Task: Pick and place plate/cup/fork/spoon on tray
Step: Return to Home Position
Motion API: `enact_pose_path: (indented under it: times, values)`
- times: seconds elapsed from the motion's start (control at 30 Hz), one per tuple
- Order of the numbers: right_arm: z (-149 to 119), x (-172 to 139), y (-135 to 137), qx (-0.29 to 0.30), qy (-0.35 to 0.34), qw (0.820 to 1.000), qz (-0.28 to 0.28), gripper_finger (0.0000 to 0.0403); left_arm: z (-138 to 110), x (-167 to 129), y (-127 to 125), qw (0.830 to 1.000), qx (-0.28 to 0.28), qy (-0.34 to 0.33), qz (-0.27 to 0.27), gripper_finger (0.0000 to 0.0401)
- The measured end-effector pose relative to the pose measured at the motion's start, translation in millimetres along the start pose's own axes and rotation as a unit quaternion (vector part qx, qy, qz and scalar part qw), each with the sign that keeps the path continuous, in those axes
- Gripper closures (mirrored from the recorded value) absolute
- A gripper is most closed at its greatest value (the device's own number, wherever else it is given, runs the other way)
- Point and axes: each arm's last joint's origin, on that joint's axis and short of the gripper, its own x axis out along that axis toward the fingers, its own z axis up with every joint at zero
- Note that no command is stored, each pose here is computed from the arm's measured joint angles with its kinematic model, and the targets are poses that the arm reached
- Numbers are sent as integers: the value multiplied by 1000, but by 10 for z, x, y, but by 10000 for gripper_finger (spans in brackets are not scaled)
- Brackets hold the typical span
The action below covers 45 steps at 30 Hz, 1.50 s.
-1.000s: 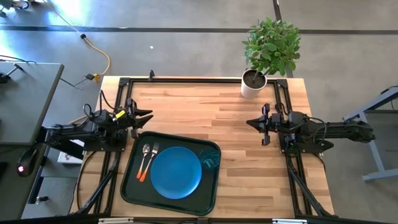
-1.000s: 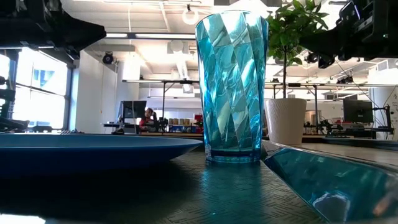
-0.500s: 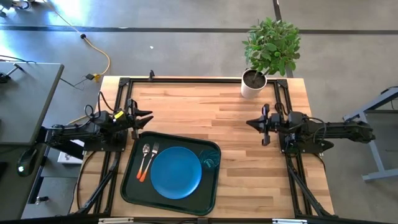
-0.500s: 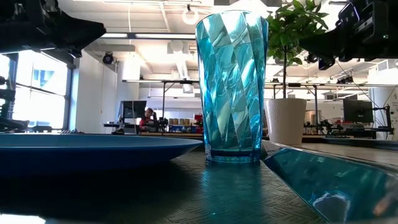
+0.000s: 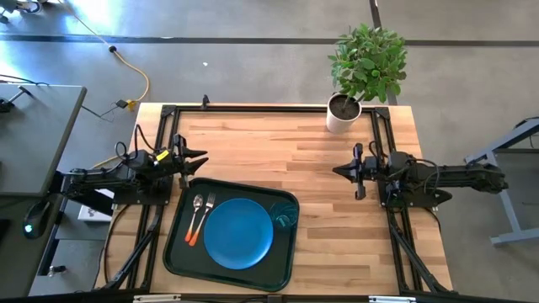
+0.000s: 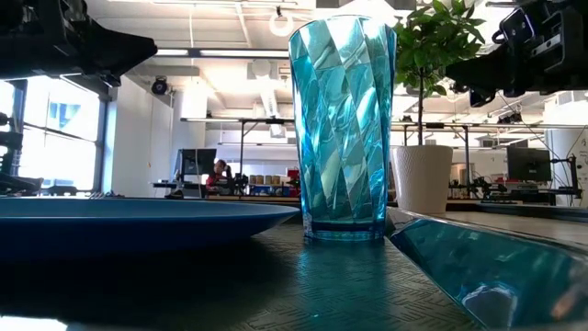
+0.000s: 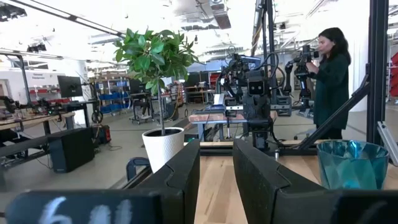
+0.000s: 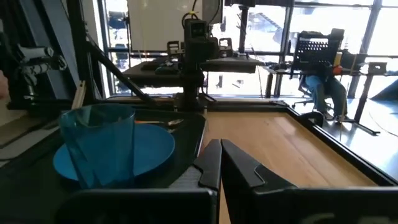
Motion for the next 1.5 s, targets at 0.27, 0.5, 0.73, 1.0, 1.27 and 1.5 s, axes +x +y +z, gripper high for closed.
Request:
enact_pose_path:
  times: [0.27, 0.5, 0.73, 1.0, 1.27, 1.5]
  values:
    - [-163, -9, 19, 54, 31, 998, 10, 403, -29, 0, -4, 1000, -11, 15, -2, 314]
    - [-72, -8, 23, -11, -18, 1000, 14, 403, -84, -5, -31, 998, -29, 41, -39, 317]
    - [-93, -7, 20, 8, -6, 1000, 7, 403, -148, -13, -40, 995, -39, 76, -43, 362]
    - [-107, -8, 31, 5, 1, 1000, 18, 402, -206, -24, -53, 992, -53, 107, -46, 395]
    - [-211, -24, 102, 17, 51, 989, 134, 402, -197, -29, -113, 989, -59, 105, -83, 399]
    - [-132, -12, 70, -19, 9, 996, 90, 402, -85, -20, -137, 992, -74, 50, -93, 398]
